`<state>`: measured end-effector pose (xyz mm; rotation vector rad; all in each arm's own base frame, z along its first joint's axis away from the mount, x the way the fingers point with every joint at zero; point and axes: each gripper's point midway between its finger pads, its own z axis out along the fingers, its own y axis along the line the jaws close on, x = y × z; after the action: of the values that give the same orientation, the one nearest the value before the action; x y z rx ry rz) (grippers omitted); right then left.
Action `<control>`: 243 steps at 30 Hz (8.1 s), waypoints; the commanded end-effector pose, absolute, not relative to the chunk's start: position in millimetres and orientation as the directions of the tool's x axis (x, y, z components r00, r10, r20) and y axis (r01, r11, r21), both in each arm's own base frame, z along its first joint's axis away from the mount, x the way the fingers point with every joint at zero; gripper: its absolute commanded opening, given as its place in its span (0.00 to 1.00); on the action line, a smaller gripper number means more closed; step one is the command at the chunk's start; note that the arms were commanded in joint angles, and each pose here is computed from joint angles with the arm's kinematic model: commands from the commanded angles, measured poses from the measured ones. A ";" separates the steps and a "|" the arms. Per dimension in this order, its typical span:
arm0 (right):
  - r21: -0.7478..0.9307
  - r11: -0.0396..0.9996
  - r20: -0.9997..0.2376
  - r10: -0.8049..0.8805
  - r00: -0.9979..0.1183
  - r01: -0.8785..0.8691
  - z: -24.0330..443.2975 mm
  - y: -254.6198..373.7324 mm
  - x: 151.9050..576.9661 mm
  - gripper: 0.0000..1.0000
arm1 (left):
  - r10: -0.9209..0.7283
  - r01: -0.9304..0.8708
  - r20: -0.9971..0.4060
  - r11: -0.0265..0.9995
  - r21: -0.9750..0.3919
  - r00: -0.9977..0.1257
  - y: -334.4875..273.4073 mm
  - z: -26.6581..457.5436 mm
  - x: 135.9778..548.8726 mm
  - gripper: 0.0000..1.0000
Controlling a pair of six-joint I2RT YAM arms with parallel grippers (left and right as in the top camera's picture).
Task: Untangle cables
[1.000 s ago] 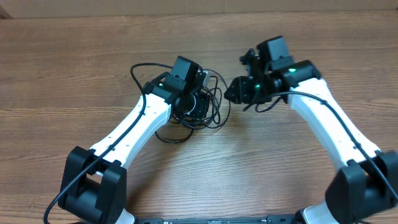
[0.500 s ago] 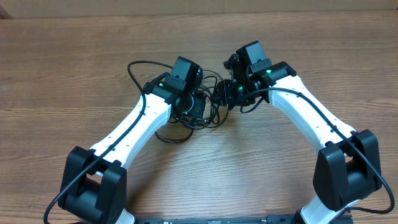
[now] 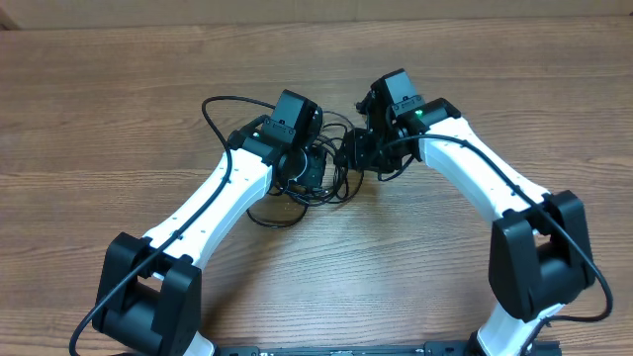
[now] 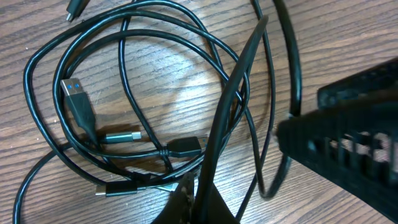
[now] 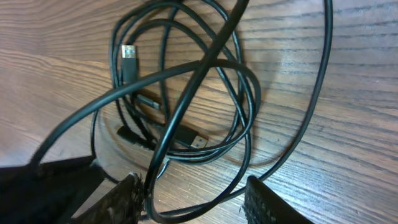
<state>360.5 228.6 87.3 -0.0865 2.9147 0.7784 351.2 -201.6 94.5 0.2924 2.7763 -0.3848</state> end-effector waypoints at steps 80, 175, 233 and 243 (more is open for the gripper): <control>0.504 0.854 -0.346 0.059 -0.936 -0.133 228.6 79.0 402.7 0.88 | 0.071 0.656 -0.795 0.613 -0.441 -0.602 -212.8 387.3 370.7 0.04; 0.116 0.924 -0.969 0.186 -0.164 0.365 505.2 -3.7 406.0 0.04 | 0.001 0.050 -0.098 0.863 -0.502 -0.995 -233.3 97.3 421.2 0.49; 0.316 0.946 -0.281 0.160 -0.946 0.066 227.1 50.1 431.2 0.90 | -0.279 -0.260 -0.094 0.950 -0.175 -0.956 -59.7 137.7 405.4 0.64; 0.247 0.953 -0.097 0.202 -0.975 0.173 164.3 81.7 430.9 0.88 | -0.277 -0.276 -0.052 0.961 -0.018 -0.960 -35.4 171.4 352.2 0.66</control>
<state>428.6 87.9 177.0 0.1571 2.9582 0.4309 360.8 -42.5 168.8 -0.4385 3.0389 -0.0948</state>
